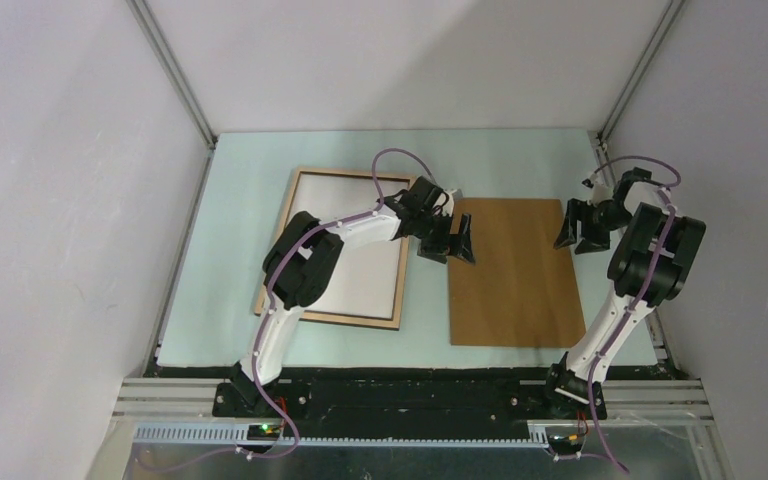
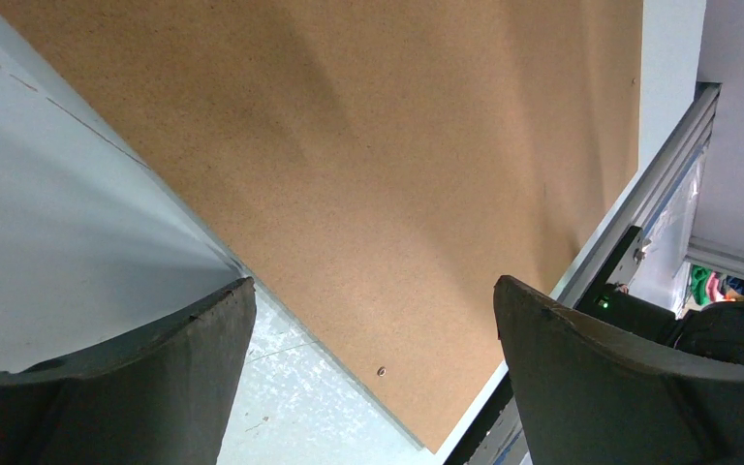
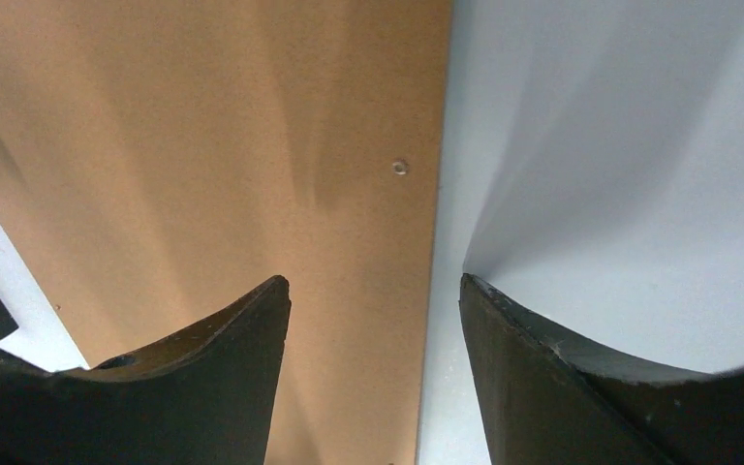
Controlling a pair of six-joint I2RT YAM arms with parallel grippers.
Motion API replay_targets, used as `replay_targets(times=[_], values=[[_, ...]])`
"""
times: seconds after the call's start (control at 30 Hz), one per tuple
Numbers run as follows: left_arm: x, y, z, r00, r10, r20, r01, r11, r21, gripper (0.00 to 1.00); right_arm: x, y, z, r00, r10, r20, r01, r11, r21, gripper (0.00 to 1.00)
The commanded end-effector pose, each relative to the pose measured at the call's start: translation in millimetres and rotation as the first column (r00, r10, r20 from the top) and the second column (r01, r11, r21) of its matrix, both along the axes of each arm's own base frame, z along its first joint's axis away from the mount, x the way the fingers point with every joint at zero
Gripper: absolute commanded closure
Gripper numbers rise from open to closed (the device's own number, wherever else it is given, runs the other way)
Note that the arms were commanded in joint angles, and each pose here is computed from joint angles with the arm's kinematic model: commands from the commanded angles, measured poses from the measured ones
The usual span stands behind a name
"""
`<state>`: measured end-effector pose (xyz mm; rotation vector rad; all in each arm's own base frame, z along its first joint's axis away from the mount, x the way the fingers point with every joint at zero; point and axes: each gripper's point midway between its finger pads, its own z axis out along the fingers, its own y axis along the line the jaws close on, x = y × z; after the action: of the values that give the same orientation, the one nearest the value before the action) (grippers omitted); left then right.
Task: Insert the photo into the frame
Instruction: Turn over the photo frame item at the center of the board.
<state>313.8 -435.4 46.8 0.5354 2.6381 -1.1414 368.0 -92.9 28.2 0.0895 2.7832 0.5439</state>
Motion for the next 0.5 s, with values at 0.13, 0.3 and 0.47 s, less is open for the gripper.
replay_targets(times=[0.13,0.3,0.47], values=[[-11.5,6.9,-23.3,0.999,0.005,-0.048,-0.002,0.999,0.053,0.0,-14.7,32.7,-11.3,0.991,0.083,-0.103,-0.076,0.995,0.07,0.32],[-12.7,6.1,-22.2,0.999,0.002,-0.049,0.0,0.999,0.046,0.0,-12.8,44.5,-2.2,0.989,0.109,-0.103,-0.095,0.987,0.13,0.33],[-15.1,5.5,-22.4,0.999,-0.005,-0.047,0.007,0.999,0.045,0.0,-9.4,70.4,34.3,0.991,0.128,-0.045,-0.108,0.947,0.302,0.35]])
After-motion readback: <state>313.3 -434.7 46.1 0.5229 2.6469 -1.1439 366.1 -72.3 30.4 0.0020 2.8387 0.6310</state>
